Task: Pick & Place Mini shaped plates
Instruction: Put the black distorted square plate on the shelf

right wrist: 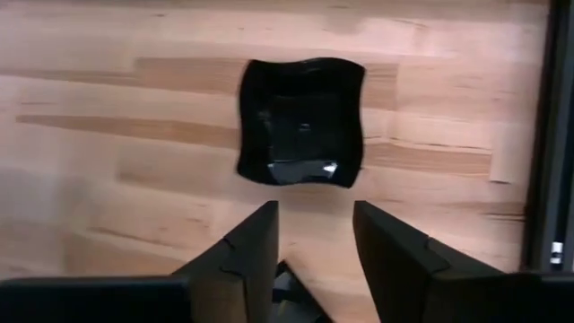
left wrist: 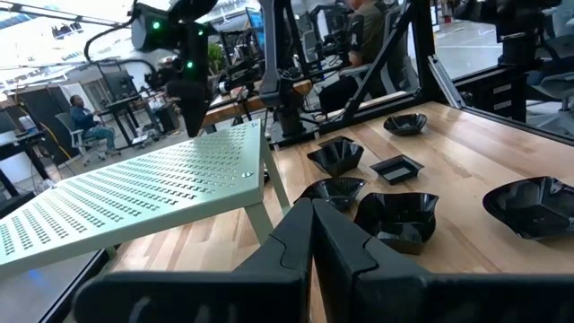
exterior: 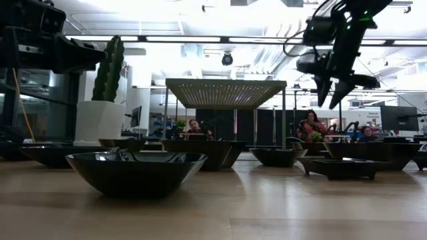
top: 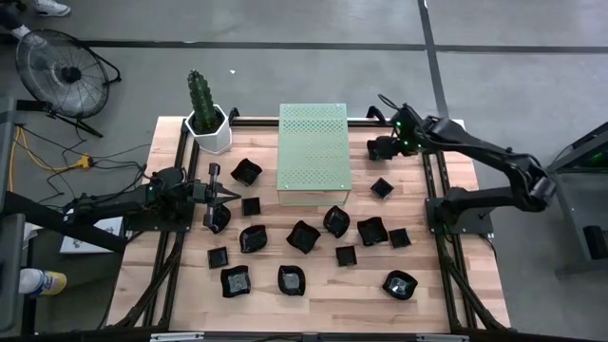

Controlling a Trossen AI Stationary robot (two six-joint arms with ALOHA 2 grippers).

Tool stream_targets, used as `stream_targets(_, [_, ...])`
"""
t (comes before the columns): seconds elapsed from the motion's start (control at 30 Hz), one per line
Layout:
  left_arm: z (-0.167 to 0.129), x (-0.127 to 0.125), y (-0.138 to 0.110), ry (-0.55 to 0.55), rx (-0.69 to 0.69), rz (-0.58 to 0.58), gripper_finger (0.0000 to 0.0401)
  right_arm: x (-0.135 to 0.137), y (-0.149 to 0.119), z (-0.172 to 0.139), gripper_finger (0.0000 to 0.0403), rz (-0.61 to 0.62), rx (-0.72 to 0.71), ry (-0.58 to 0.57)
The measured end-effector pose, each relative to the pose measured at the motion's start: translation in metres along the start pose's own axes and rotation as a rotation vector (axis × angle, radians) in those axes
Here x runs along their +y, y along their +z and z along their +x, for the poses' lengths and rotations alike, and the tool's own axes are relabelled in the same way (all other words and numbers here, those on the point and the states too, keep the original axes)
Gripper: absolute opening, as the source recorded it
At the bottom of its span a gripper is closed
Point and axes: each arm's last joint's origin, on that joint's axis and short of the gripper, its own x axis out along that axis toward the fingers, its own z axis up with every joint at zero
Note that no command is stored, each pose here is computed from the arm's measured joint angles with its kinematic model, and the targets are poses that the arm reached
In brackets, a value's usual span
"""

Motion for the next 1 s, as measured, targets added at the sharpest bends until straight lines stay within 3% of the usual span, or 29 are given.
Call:
stream_targets(0.4, [0.0,0.0,0.0,0.0,0.0,0.0,0.0003,-0.009,0.015,0.042,0.0158,-0.008,0.111,-0.122])
stream_targets(1.0, [0.0,0.0,0.0,0.0,0.0,0.0,0.0003,-0.016,0.033,0.089,0.0145,0.076,0.183,-0.097])
